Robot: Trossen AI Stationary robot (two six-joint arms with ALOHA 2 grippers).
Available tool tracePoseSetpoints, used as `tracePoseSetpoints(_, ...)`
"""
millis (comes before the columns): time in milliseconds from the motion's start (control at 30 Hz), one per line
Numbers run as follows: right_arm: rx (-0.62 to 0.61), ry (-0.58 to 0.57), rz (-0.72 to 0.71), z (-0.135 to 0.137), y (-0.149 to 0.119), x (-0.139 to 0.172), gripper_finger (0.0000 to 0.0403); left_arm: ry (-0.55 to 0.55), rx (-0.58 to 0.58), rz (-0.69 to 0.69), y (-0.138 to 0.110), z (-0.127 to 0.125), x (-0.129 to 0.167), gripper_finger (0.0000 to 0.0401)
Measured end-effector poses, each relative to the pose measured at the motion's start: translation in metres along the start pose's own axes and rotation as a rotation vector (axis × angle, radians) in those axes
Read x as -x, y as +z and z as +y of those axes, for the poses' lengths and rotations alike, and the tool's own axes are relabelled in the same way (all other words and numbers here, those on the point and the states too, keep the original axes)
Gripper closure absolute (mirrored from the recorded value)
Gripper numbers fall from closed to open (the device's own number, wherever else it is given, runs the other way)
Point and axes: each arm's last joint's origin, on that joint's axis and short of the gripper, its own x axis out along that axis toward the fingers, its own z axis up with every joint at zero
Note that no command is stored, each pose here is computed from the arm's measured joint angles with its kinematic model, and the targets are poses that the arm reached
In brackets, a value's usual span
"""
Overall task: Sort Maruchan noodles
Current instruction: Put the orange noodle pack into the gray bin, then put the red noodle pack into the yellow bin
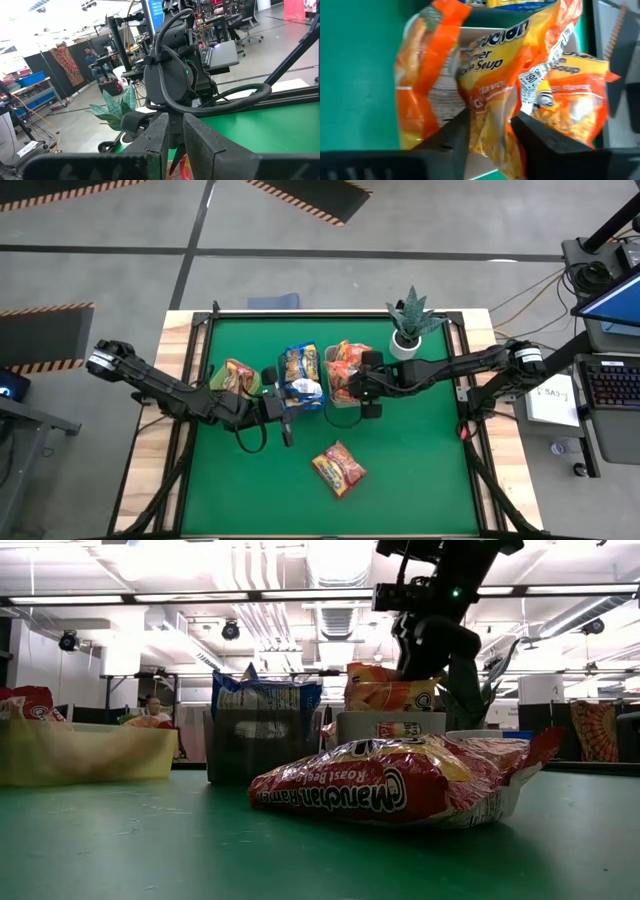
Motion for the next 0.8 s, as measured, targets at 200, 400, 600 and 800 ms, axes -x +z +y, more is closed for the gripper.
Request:
tracePoseSetpoints(200,0.001,-0.008,0.003,-0.002,0.002,0.003,0.0204,0.000,-0.001,0.001,0.000,0.000,0.000,0.0361)
tracePoseSetpoints(400,-0.014,-0.001,0.004,-0.008,0.013,0.019,0.0180,-0.003,-0.009,0.010,-0.001,0.000,0.000,0.0361)
tracePoseSetpoints(600,-0.076,0.107,-0.019,-0.009,0.023,0.049,0.0179,-0.007,-0.009,0.021,-0.002,-0.001,0.000,0.0361)
tracePoseSetpoints(800,-0.103,0.129,-0.096,0.009,0.012,0.078,0.0179,-0.011,0.013,0.035,-0.004,-0.001,0.000,0.0361)
